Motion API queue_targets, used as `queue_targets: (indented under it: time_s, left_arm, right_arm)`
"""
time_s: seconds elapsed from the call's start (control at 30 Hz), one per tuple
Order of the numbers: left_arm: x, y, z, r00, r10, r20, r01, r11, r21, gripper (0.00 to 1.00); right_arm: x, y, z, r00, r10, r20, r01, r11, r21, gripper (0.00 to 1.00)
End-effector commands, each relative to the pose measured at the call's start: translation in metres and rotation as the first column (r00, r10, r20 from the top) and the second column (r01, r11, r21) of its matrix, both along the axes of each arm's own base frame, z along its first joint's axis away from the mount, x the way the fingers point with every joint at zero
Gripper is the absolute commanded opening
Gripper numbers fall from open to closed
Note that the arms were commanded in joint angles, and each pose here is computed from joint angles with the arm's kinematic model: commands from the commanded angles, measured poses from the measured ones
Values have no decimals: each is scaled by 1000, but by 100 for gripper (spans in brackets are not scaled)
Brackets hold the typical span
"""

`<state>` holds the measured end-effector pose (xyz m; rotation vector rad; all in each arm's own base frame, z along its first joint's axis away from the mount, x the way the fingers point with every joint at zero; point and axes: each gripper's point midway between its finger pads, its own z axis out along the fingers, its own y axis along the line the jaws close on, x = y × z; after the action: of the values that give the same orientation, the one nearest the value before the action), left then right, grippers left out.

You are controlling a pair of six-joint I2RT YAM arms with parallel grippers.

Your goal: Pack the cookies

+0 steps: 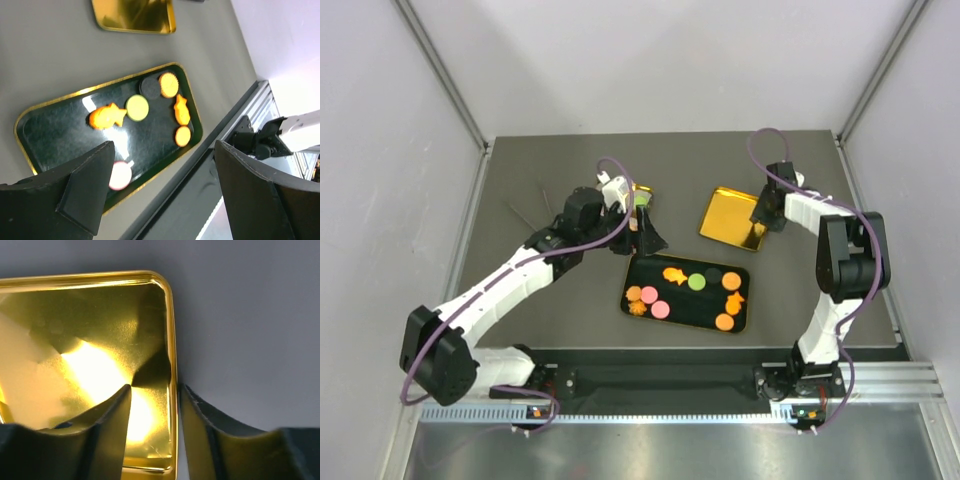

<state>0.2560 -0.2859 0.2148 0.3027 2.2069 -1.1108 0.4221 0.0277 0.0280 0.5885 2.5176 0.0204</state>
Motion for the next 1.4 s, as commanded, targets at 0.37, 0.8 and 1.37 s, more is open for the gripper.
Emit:
queue_targets:
  time_s: [0.37,0.8,1.37]
  left_arm:
    - [117,-41,-29,994,102,24,-102,995,-4,86]
    - [185,-57,-26,999,-30,23,32,993,-110,89]
    - [173,-59,-19,998,-55,3,55,985,-162,58]
  right_arm:
    - [14,19,39,994,18,105,-33,990,140,0]
    - [-9,69,103,963,105,250,-180,938,298,0]
    - [-35,130,132,922,191,336,-330,841,428,0]
